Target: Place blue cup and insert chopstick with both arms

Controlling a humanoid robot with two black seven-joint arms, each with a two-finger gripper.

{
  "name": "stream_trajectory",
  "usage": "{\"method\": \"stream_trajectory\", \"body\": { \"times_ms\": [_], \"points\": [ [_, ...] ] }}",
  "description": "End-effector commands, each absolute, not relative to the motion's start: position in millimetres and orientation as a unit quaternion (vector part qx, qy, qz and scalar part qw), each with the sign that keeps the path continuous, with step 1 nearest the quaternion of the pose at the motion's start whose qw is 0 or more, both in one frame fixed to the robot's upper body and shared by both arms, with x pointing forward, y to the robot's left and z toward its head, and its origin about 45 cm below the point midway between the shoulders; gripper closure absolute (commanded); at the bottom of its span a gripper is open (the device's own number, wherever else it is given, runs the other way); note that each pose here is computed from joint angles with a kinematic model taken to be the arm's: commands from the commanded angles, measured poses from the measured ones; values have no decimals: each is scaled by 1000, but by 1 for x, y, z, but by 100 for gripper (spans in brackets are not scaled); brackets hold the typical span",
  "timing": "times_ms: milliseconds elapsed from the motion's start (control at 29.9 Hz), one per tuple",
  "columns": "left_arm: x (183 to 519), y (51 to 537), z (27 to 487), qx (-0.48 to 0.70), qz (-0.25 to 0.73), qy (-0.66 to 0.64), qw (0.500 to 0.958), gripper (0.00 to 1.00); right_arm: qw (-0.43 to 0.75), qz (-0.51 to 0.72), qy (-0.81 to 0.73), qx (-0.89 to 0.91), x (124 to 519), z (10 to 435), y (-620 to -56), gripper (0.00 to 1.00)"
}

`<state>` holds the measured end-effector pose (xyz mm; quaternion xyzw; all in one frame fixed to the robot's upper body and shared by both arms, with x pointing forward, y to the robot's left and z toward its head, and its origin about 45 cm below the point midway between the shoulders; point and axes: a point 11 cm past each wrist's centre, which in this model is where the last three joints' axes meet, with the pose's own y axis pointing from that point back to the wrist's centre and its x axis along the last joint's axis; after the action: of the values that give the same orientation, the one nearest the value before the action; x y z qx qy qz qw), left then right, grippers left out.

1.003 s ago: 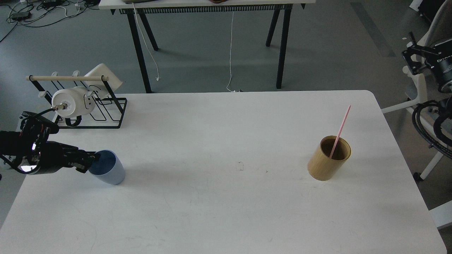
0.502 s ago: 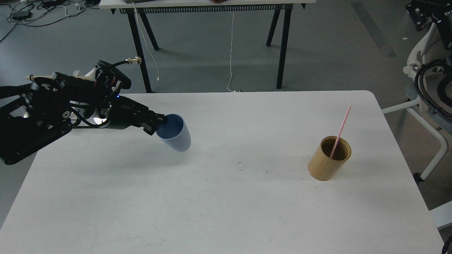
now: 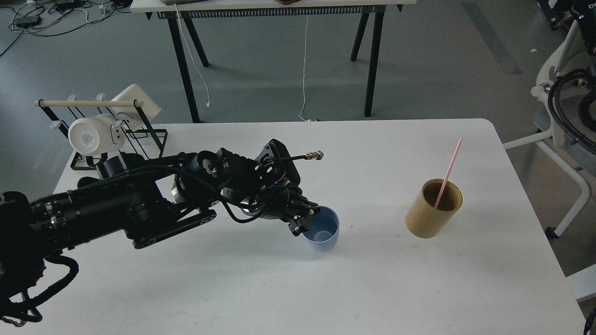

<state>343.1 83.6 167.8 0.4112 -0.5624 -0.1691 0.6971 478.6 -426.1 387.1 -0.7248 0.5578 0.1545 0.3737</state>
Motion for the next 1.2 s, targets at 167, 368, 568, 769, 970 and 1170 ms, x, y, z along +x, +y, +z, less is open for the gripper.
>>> {"method": "stream_trajectory", "body": {
  "times_ms": [167, 368, 568, 769, 970, 1170],
  "points": [
    [345, 89, 160, 420, -167, -552, 700, 91, 372, 155, 559, -725, 478, 386, -427, 1],
    [345, 89, 160, 420, -166, -552, 701, 82, 371, 156, 560, -724, 477, 384, -428, 1],
    [346, 90, 169, 411, -160, -556, 705, 57, 363, 152, 570, -721, 471, 380, -439, 1],
    [383, 99, 223, 385, -58, -558, 733, 56, 318, 134, 591, -729, 455, 374, -459, 1],
    [425, 126, 294, 276, 96, -493, 819, 55, 196, 53, 583, -787, 428, 378, -450, 1],
    [472, 184, 341, 137, 289, -344, 883, 16, 33, -26, 591, -806, 410, 364, -438, 2]
  ]
}}
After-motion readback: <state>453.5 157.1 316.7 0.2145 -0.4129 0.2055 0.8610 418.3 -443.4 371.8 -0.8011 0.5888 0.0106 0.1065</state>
